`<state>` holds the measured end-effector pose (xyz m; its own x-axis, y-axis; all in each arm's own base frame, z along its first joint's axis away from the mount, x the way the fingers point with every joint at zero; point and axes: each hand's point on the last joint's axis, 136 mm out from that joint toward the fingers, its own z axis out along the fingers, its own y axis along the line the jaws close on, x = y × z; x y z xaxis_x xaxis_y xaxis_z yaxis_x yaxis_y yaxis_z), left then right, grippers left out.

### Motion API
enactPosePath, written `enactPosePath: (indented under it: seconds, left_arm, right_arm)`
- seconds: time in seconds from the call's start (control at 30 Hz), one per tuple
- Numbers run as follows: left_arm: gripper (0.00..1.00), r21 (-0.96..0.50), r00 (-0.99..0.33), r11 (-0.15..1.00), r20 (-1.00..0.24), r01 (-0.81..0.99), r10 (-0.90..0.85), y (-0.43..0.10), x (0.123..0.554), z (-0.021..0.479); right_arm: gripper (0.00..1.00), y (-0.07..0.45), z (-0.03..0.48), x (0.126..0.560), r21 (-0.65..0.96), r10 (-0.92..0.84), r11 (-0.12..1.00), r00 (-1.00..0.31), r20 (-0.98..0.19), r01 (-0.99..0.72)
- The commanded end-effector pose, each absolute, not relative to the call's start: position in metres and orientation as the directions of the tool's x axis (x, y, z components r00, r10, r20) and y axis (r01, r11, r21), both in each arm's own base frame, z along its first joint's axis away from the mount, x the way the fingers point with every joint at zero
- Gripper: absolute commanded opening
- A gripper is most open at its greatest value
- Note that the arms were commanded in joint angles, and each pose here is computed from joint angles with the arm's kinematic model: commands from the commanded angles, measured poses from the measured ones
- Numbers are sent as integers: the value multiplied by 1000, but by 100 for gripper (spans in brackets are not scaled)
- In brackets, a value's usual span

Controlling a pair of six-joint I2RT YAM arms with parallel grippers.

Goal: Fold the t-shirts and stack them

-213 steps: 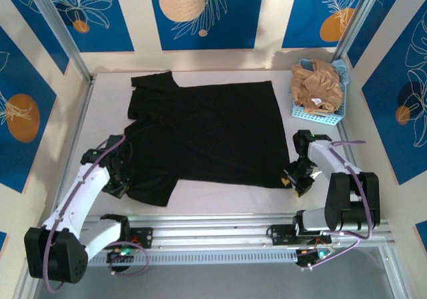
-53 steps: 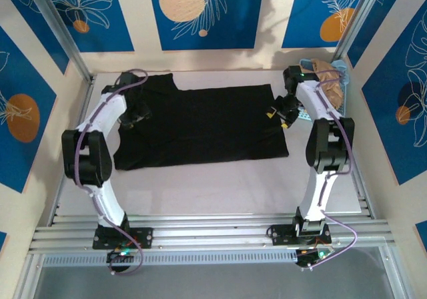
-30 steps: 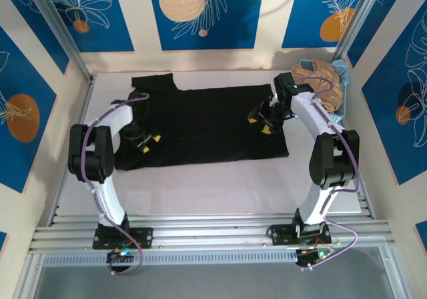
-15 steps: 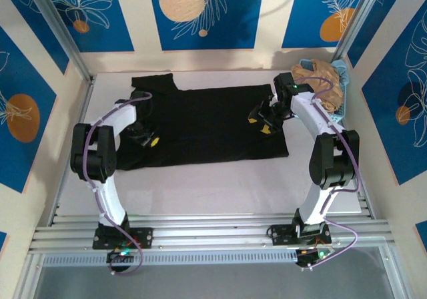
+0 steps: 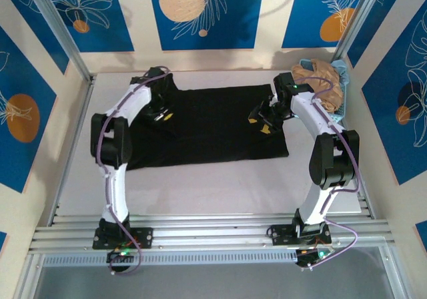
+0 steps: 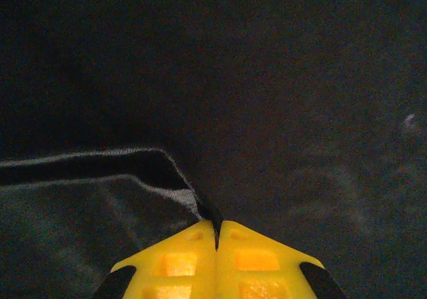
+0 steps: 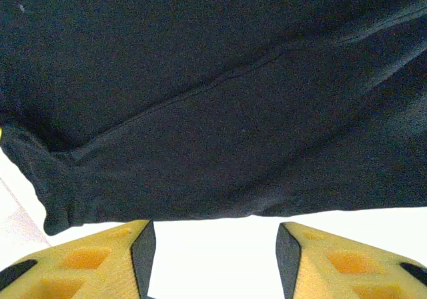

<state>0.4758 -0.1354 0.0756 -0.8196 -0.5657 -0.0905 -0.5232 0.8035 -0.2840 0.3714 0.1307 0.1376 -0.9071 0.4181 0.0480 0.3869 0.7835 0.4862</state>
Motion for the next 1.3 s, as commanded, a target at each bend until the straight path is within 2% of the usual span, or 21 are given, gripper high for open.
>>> enactPosePath:
  seconds: [0.0,0.17,0.2,0.23,0.27,0.3,0.33,0.37,0.43,0.5,0.63,0.7,0.87,1.13,1.27]
  left_arm:
    - [0,-218,-878,873,-109,-436,-465,-143,478,68]
    - [0,-212,-907,909,-151,-359,-393,-154,491,63]
    - [10,-202,-911,913,-147,-355,-387,-154,490,60]
    - [27,-188,-910,915,-148,-357,-386,-151,489,61]
    - [49,-171,-910,918,-157,-357,-384,-148,487,63]
    - [61,-158,-908,922,-177,-354,-379,-146,486,71]
    - [68,-147,-906,927,-209,-344,-369,-144,485,82]
    - [69,-141,-901,930,-237,-339,-364,-141,483,93]
    - [69,-132,-877,923,-287,-361,-384,-133,469,120]
    - [63,-144,-844,888,-275,-437,-460,-121,442,130]
    - [42,-185,-760,759,-77,-625,-645,-115,366,98]
    - [35,-168,-706,698,-19,-696,-708,-108,338,78]
    - [31,-83,-559,555,30,-828,-829,-66,306,34]
    - [30,6,-517,517,-10,-856,-856,-23,320,21]
    - [30,77,-481,479,-5,-874,-877,-13,293,15]
  right_arm:
    - [53,135,143,358,498,409,774,-909,80,392]
    - [53,133,139,355,494,407,774,-909,88,395]
    - [53,133,138,354,493,407,775,-909,90,396]
    - [54,133,136,353,490,407,776,-909,93,397]
    - [54,132,134,352,487,409,776,-908,96,401]
    - [54,131,132,352,484,410,777,-907,97,403]
    - [54,129,129,351,477,413,779,-905,99,407]
    - [54,127,127,350,471,414,782,-905,96,408]
    - [55,116,114,348,433,426,798,-900,87,419]
    - [53,105,102,347,396,436,810,-896,88,433]
    - [49,86,78,352,280,418,862,-905,80,423]
    - [47,83,65,353,225,405,879,-908,110,419]
    - [45,81,29,344,63,362,923,-913,190,379]
    - [45,96,7,306,-51,344,938,-902,261,343]
    - [46,98,7,292,-68,362,931,-891,275,358]
